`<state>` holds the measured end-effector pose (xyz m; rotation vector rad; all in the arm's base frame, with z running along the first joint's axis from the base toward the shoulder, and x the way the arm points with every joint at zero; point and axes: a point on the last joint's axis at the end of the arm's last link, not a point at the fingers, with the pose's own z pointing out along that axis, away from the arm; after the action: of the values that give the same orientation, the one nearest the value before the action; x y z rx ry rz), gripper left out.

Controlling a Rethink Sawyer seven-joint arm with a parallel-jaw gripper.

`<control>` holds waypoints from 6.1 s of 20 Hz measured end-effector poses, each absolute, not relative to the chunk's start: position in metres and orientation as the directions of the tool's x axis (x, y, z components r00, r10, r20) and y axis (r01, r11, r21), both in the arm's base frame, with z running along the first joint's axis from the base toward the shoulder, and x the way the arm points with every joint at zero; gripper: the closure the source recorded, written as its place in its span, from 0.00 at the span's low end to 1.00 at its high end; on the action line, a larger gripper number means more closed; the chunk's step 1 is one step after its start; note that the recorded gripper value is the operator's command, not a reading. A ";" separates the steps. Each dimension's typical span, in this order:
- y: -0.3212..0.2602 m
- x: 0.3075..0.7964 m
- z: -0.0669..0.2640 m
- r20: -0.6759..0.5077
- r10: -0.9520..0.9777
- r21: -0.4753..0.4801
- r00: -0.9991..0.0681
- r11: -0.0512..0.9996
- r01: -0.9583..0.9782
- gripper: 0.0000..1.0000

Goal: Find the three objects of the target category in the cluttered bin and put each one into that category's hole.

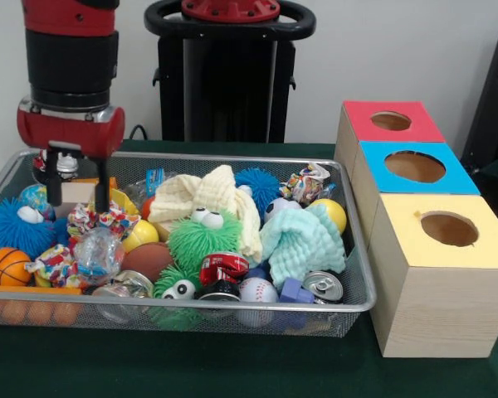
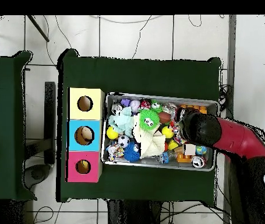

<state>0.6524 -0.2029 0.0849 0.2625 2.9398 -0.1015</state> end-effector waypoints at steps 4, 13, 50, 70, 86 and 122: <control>-0.227 0.635 0.059 -0.179 0.201 -0.046 -0.963 0.976 0.212 0.00; -0.241 0.604 0.014 -0.120 0.210 -0.034 -0.970 0.976 0.216 0.00; -0.254 0.581 -0.065 -0.354 0.132 -0.077 -0.926 0.982 0.170 1.00; -0.155 0.594 0.110 -0.064 0.113 -0.112 -0.992 0.987 0.119 1.00; -0.124 0.615 0.141 -0.115 0.130 -0.096 -0.985 0.985 0.141 0.00; 0.002 0.536 -0.021 -0.029 0.485 -0.059 -0.874 0.872 0.486 0.00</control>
<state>0.5357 0.0021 -0.0211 0.7854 3.0263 -0.1011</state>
